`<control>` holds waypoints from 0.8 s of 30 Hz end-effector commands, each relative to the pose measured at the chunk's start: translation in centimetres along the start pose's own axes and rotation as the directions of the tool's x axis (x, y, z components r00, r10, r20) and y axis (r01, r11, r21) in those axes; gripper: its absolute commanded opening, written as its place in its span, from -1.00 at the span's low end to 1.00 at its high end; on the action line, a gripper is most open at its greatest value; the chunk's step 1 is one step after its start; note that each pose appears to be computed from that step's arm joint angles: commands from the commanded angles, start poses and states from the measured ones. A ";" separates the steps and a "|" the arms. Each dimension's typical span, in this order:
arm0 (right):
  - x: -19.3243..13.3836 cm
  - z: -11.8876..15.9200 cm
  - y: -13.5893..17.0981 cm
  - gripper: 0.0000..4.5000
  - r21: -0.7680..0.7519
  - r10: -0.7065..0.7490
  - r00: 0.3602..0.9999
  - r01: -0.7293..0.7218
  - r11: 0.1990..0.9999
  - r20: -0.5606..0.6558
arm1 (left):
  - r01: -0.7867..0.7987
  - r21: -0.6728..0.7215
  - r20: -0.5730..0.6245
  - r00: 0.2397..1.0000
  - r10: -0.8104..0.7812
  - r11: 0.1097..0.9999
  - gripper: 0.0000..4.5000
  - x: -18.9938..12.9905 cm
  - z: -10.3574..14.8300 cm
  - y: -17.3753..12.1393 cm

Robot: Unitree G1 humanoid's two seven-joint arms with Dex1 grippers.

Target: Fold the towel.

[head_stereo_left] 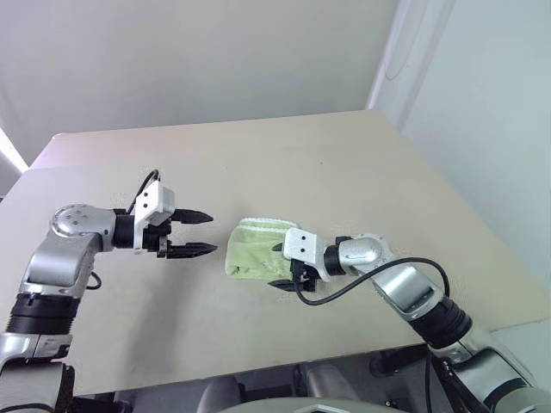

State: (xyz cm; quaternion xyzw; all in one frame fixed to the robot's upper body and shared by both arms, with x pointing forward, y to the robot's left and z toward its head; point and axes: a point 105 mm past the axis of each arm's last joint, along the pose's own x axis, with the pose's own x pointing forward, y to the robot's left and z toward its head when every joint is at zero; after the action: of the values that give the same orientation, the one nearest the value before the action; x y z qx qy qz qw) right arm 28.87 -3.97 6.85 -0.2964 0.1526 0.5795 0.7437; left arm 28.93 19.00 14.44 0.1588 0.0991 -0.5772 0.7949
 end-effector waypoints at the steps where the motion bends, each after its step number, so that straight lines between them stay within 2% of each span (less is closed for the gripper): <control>1: 0.2 0.6 -0.3 0.75 -0.082 -0.027 1.000 0.028 0.996 0.008 | -0.080 0.039 0.059 0.995 0.077 0.996 0.54 -1.6 1.0 -0.2; 8: 1.0 0.0 -0.5 0.75 -0.145 -0.058 0.998 0.054 0.988 -0.020 | -0.139 0.003 0.010 0.990 0.139 0.990 0.54 -2.7 -0.9 -1.0; 18: 1.5 -1.3 -1.1 0.75 -0.237 -0.091 0.992 0.069 0.969 -0.083 | -0.166 0.013 0.015 0.986 0.166 0.986 0.54 -2.3 -0.6 -0.2; 22: 1.7 -1.4 -1.0 0.36 -0.241 -0.095 0.992 0.072 0.968 -0.087 | -0.164 0.006 0.019 0.986 0.163 0.987 0.55 -1.9 -0.3 -0.2; 24: 1.7 -1.4 -1.1 0.02 -0.240 -0.105 0.991 0.081 0.967 -0.087 | -0.161 0.005 0.015 0.987 0.161 0.987 0.55 -1.8 -0.4 -0.2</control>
State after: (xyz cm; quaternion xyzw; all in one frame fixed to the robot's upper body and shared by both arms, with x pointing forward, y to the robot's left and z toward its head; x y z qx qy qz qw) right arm 29.61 -2.75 5.34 -0.3991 0.0928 0.5684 0.7135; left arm 28.02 21.38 13.58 0.1505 0.0962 -0.5060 0.8439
